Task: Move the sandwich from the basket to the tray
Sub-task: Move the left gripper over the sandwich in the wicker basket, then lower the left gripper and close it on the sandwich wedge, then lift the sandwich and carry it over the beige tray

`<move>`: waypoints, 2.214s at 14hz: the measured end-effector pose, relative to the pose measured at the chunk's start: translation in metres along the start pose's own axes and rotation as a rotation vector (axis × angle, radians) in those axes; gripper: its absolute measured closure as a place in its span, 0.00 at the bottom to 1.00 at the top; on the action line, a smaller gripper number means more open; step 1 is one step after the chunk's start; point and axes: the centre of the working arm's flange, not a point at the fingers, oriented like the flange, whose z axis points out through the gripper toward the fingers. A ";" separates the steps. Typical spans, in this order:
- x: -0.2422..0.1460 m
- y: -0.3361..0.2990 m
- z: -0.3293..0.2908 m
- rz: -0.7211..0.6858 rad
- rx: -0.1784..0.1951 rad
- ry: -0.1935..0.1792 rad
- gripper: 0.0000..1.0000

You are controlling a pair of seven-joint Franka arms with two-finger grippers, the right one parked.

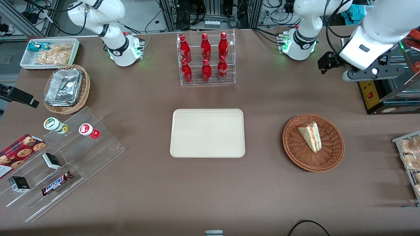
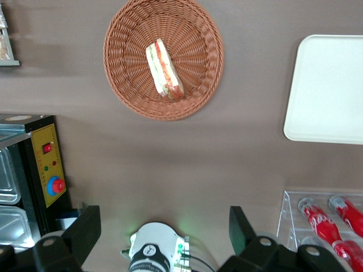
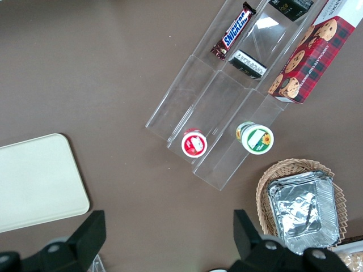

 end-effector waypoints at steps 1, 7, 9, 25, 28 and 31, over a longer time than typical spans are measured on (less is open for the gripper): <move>0.014 -0.006 0.025 -0.016 -0.005 -0.004 0.00; 0.079 -0.041 0.200 -0.210 -0.071 -0.093 0.00; 0.091 -0.037 0.242 -0.360 -0.081 -0.103 0.00; 0.125 -0.036 0.393 -0.586 -0.169 -0.085 0.27; 0.127 -0.036 0.387 -0.537 -0.172 -0.067 0.57; 0.133 -0.036 0.354 -0.489 -0.166 -0.062 0.76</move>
